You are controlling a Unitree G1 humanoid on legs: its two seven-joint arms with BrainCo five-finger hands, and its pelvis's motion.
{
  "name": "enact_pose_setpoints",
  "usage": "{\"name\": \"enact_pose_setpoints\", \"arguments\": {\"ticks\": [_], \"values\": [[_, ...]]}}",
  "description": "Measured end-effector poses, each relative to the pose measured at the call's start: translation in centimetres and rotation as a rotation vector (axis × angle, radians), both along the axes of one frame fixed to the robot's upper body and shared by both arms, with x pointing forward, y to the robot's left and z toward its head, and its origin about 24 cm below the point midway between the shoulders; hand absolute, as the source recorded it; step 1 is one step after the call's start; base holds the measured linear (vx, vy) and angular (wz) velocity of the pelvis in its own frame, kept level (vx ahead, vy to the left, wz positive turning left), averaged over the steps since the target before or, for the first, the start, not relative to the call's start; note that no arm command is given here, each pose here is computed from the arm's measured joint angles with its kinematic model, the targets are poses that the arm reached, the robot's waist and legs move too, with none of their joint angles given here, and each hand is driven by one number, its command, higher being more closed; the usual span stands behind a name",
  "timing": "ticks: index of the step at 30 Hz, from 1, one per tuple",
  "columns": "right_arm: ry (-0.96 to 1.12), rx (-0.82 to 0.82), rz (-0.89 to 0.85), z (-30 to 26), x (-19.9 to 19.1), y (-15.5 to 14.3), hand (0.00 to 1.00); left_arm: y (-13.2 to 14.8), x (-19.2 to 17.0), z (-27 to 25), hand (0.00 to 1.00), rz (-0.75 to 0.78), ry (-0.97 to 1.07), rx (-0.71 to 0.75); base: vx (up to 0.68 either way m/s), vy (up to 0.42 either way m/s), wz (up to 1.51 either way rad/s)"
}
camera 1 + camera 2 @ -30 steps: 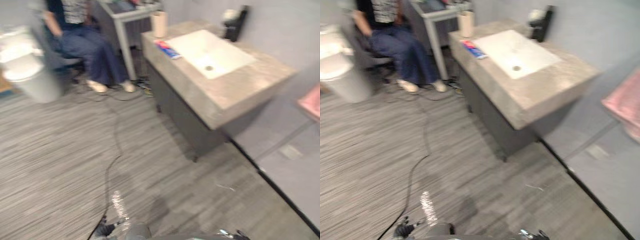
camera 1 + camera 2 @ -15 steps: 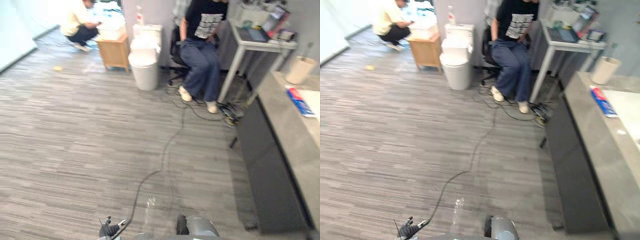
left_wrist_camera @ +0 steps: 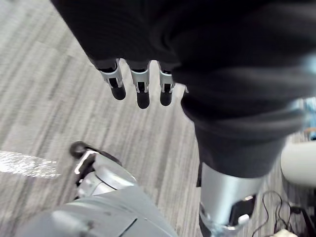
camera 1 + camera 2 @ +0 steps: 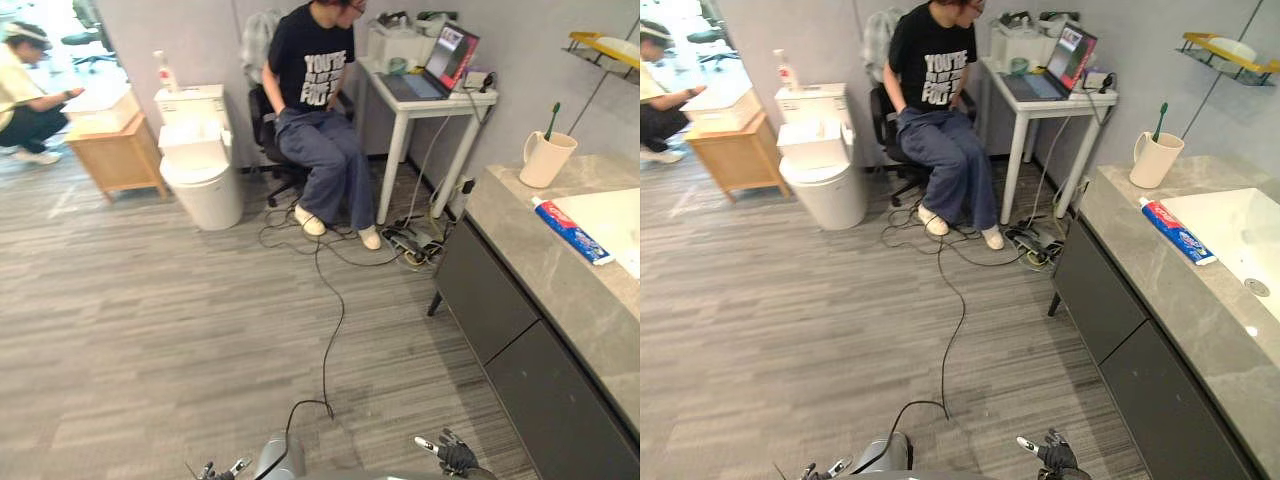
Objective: Organize washtable
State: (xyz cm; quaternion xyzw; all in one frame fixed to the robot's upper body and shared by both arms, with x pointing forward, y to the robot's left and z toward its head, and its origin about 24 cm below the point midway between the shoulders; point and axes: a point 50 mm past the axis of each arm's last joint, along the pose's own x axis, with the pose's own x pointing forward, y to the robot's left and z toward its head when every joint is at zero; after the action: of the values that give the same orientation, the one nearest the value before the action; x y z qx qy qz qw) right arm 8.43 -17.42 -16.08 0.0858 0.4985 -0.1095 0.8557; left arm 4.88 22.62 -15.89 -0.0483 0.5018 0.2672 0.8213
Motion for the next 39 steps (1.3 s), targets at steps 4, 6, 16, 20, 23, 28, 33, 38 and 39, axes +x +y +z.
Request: {"name": "enact_pose_setpoints", "arguments": {"ticks": [4, 6, 16, 20, 23, 28, 33, 38, 39], "values": [[-0.029, 0.004, 0.059, 0.2, 0.6, 0.5, 0.0, 0.6, 0.0, -0.1, 0.0, -0.058, 0.046, 0.028, 0.27, 0.325, -1.72], [-0.031, -0.009, 0.063, 0.2, 0.7, 0.1, 0.0, 0.5, 0.7, -0.1, 0.0, -0.092, 0.045, 0.034, 0.16, 0.232, -1.7], [-0.055, -0.008, -0.075, 0.5, 0.6, -2.0, 0.0, -1.1, 2.5, 0.0, 0.0, -0.103, -0.009, 0.003, 0.26, 0.023, -0.79], [-0.03, 0.0, -0.108, 0.3, 0.2, -2.2, 0.0, -1.3, 3.1, 0.2, 0.0, -0.074, -0.044, 0.006, 0.46, -0.021, -1.25], [0.003, 0.007, -0.091, 0.0, -0.2, -2.0, 0.0, -1.2, 3.7, 0.5, 0.0, -0.052, -0.079, 0.002, 0.4, 0.121, -1.44], [0.007, 0.007, -0.053, 0.0, 0.6, -1.5, 0.0, -2.1, 5.1, 0.8, 0.0, -0.078, -0.135, -0.022, 0.44, 0.392, -1.64], [0.027, 0.041, -0.076, -0.3, -0.1, 0.1, 0.0, -2.4, 7.3, 1.4, 0.0, -0.147, -0.191, -0.01, 0.31, 0.473, -0.72], [0.027, 0.021, -0.034, -0.2, 0.1, -0.8, 0.0, -2.9, 7.0, 1.3, 0.0, -0.179, -0.177, -0.019, 0.2, 0.375, -0.43], [0.024, 0.016, -0.027, -0.1, 0.3, -0.9, 0.0, -2.8, 6.7, 1.1, 0.0, -0.179, -0.163, -0.021, 0.09, 0.182, -0.53]]}}
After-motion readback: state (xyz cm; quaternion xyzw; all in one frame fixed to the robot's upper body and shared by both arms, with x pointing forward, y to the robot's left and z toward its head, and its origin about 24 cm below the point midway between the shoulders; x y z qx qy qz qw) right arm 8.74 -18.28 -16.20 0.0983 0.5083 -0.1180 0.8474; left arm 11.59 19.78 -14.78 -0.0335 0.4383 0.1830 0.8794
